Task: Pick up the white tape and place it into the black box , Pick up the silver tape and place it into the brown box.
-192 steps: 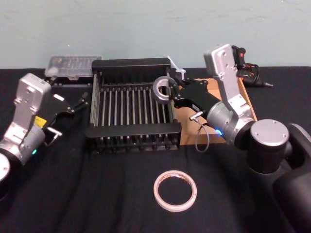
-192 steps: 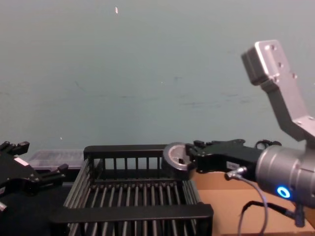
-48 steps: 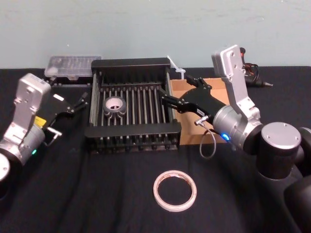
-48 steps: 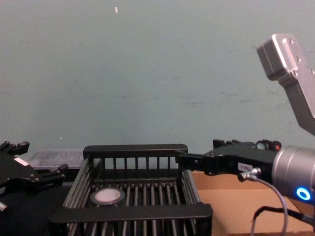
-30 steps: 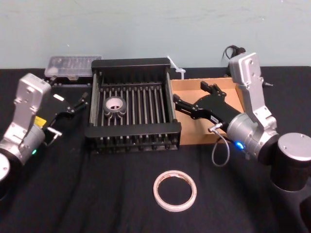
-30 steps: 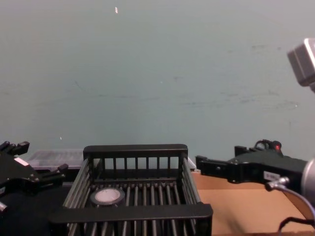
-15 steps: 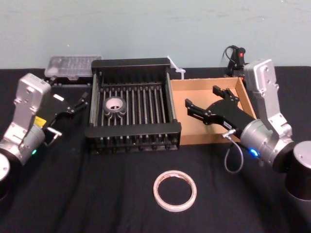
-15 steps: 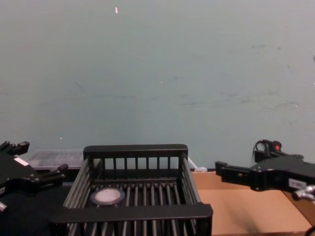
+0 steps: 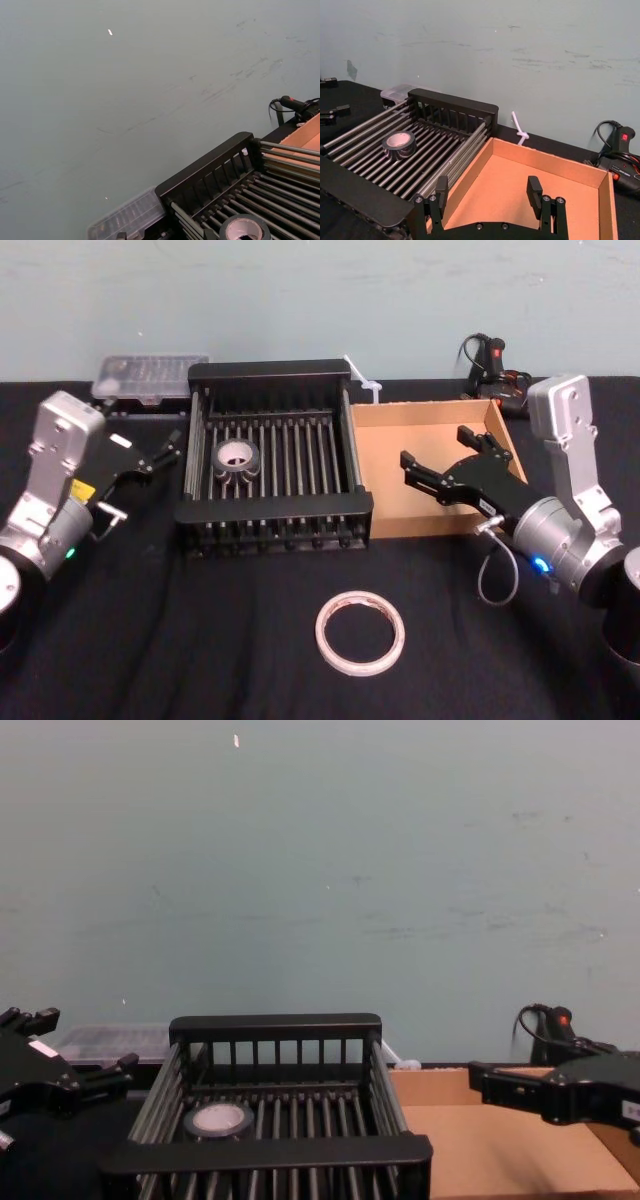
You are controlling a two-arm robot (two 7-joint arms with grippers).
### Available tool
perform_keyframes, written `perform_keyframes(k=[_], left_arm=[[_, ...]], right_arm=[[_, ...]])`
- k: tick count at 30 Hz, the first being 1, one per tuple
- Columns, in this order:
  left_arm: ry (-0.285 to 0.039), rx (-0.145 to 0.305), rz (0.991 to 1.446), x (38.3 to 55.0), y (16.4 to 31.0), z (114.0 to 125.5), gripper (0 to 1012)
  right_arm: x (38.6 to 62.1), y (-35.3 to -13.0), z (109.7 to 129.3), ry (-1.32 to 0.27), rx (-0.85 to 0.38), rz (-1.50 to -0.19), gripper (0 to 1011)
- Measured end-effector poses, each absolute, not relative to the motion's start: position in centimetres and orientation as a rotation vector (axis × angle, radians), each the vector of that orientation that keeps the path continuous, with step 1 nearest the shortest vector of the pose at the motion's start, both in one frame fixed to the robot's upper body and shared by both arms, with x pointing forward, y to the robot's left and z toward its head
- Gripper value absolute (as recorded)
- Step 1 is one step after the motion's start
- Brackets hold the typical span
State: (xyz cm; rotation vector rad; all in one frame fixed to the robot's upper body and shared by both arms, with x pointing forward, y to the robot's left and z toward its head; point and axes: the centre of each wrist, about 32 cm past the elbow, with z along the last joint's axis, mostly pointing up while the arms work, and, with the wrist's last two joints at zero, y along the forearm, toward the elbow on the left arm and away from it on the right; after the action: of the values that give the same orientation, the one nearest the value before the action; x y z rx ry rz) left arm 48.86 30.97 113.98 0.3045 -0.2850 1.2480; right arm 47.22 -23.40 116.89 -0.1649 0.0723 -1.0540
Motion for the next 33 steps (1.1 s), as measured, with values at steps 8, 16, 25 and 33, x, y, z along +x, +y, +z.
perform_keyframes(k=[8, 16, 25, 33], left_arm=[[-0.285, 0.304, 1.248, 48.86, 30.97, 113.98, 1001], [-0.285, 0.304, 1.248, 48.86, 30.97, 113.98, 1001], [-0.285, 0.304, 1.248, 48.86, 30.97, 113.98, 1001], [-0.285, 0.304, 1.248, 48.86, 30.97, 113.98, 1001]], right_arm=[[47.33, -23.43, 116.78, 0.069, -0.162, -1.058, 1002], [47.31, -23.41, 116.80, 0.069, -0.163, -1.057, 1002], [47.29, -23.40, 116.82, 0.070, -0.164, -1.056, 1002], [47.29, -23.39, 116.83, 0.070, -0.164, -1.055, 1003]])
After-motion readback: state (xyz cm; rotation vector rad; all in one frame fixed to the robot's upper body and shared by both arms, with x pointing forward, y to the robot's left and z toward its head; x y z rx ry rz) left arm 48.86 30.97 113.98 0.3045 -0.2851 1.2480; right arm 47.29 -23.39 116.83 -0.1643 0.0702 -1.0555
